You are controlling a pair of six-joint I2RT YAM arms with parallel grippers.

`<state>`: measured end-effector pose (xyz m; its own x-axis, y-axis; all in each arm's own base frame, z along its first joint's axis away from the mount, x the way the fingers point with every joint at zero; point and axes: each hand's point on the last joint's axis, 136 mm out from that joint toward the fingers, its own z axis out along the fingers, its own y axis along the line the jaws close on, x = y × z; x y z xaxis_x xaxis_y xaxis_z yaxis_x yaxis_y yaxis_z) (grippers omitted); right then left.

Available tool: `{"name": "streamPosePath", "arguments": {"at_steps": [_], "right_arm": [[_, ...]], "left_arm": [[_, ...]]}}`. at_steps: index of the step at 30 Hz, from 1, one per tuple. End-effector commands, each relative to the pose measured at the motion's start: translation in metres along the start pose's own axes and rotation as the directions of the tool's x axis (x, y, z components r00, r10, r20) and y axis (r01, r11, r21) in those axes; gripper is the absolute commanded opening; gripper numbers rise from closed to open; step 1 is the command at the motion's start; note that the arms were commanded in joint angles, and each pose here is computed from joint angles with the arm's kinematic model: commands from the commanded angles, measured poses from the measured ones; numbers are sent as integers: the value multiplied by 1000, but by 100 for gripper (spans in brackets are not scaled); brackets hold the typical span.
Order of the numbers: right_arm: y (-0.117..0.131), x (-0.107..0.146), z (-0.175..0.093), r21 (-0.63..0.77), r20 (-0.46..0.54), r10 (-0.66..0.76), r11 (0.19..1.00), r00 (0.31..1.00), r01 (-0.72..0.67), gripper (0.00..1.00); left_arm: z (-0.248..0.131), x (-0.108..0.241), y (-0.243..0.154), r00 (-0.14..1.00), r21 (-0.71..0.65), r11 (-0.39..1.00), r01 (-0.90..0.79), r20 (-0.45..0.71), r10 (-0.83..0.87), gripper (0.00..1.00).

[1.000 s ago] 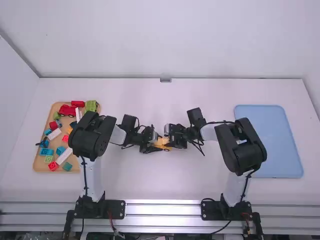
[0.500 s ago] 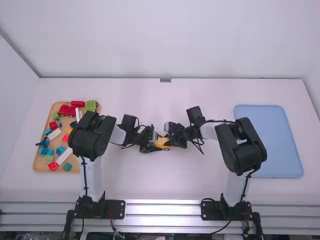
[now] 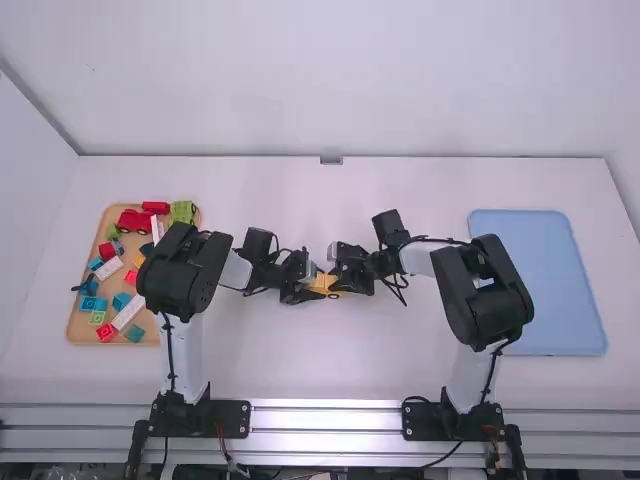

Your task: Assemble lego blocks to make yellow taxi

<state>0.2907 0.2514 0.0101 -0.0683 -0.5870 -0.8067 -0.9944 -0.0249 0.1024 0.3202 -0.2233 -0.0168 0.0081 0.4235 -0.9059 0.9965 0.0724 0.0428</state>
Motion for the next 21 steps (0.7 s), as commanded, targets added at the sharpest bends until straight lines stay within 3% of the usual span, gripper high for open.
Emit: {"name": "streamPosePath", "arguments": {"at_steps": [1, 13, 21], "right_arm": [[-2, -2, 3, -2, 4, -13, 1000, 1000, 13, 21], [-1, -4, 8, -5, -3, -22, 1000, 1000, 22, 26], [3, -3, 16, -6, -39, -45, 999, 998, 44, 38]], "left_arm": [[3, 6, 0, 1000, 2, 1000, 19, -16, -19, 50], [3, 7, -1, 999, 5, 1000, 27, -19, -27, 50], [3, 7, -1, 999, 6, 1000, 28, -20, -28, 50]]}}
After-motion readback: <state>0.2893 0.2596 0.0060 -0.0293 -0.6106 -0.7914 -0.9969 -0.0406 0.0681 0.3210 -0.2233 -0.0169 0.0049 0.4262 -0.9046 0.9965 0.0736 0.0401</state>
